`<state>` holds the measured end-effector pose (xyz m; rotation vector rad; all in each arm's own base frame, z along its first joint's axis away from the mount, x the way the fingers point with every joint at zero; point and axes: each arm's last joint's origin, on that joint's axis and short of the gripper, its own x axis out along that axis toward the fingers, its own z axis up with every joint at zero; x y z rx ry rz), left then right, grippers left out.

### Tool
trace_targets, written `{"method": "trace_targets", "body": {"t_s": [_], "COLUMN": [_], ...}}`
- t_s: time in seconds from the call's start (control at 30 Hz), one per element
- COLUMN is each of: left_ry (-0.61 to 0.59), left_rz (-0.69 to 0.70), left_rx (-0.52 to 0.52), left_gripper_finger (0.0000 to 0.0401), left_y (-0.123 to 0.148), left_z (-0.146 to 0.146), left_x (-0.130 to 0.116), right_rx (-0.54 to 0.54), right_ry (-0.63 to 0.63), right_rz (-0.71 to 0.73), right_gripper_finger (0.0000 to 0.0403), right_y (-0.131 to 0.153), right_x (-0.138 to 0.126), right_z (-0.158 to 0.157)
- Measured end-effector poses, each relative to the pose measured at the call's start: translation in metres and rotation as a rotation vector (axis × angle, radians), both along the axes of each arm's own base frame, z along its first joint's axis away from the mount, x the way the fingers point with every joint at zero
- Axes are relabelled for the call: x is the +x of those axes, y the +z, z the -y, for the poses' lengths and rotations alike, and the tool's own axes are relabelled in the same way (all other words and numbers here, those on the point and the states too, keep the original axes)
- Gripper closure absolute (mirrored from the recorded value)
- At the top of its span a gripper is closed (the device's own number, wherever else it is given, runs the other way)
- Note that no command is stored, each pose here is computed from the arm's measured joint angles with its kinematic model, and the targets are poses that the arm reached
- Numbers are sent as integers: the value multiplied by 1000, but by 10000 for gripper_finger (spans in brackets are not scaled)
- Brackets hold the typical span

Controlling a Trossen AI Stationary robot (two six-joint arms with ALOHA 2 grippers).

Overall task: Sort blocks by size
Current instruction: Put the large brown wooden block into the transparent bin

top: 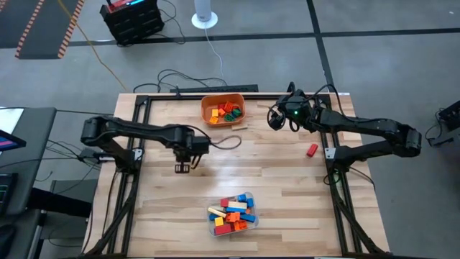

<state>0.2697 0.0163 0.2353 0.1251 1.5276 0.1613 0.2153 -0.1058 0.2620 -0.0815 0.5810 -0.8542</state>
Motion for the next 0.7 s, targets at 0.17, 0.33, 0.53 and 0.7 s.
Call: {"method": "trace_targets", "body": {"t_s": [0.17, 0.33, 0.53, 0.7], "left_ry": [-149, -238, -269, -267], "left_rz": [-159, -258, -341, -387], "left_rx": [78, 91, 66, 49], "left_gripper_finger": [236, 176, 171, 193], "left_y": [-30, -51, -70, -87], "left_z": [-1, -3, -10, -17], "left_x": [5, 13, 17, 21], "right_rx": [0, 0, 0, 0], "right_ry": [0, 0, 0, 0], "right_rz": [0, -1, -1, -1], "right_gripper_finger": [86, 86, 86, 86], "right_y": [0, 0, 0, 0], "right_x": [0, 0, 0, 0], "right_z": [0, 0, 0, 0]}}
